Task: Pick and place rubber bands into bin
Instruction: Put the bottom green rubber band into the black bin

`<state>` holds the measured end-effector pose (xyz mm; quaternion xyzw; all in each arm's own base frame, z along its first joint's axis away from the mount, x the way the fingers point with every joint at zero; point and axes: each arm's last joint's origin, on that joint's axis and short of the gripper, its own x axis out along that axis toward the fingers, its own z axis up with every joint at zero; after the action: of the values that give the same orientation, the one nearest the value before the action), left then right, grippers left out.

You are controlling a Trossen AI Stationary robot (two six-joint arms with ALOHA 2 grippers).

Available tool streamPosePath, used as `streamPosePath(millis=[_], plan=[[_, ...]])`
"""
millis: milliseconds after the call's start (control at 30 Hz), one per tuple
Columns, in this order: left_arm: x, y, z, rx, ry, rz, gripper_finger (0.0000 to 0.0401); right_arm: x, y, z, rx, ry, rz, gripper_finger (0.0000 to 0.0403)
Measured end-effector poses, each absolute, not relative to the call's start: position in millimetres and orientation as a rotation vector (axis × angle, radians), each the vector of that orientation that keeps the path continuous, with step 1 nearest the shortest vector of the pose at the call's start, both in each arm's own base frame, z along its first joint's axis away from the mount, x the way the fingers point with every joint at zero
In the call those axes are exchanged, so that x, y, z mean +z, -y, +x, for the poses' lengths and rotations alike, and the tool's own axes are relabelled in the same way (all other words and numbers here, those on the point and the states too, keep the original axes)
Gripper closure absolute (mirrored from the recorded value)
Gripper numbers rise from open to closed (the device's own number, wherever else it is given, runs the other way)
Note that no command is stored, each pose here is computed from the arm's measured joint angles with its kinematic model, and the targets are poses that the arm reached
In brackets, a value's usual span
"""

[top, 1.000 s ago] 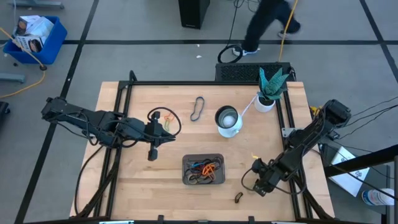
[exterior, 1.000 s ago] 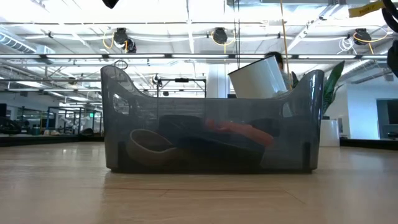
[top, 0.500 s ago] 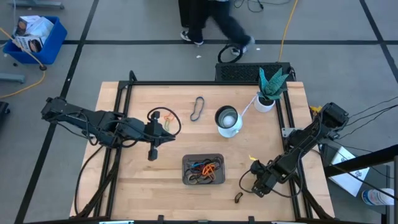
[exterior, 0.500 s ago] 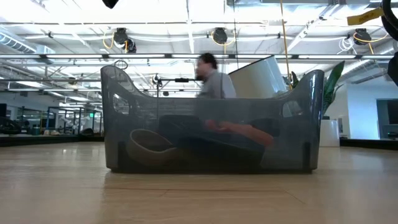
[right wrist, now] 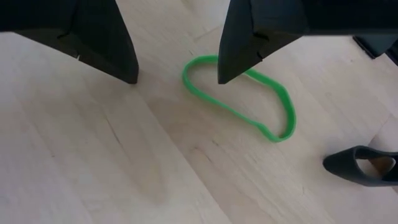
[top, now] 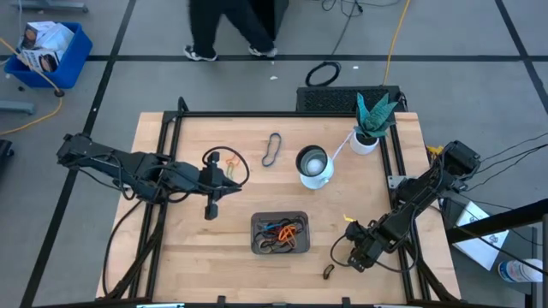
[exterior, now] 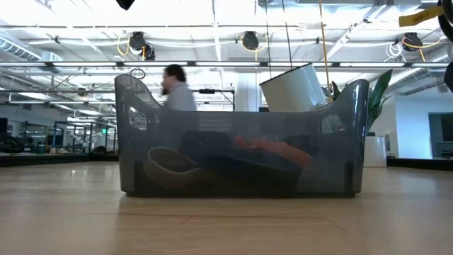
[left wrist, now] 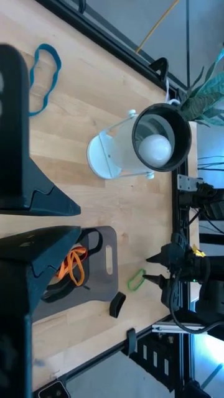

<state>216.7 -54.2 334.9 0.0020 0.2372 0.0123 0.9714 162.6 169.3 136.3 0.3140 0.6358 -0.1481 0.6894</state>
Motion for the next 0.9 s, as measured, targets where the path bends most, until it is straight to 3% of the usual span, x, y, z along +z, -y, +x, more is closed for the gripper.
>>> streamPosePath(millis=[267,900], plan=[[335,54,217,0.026,-0.479,0.0,0.0359,133,-169,163,-0.361,-1.429,0.704,0.0195],[335,54,217,0.026,-0.479,0.0,0.0359,118,-171,163,-0.407,-1.507,0.686,0.0292]])
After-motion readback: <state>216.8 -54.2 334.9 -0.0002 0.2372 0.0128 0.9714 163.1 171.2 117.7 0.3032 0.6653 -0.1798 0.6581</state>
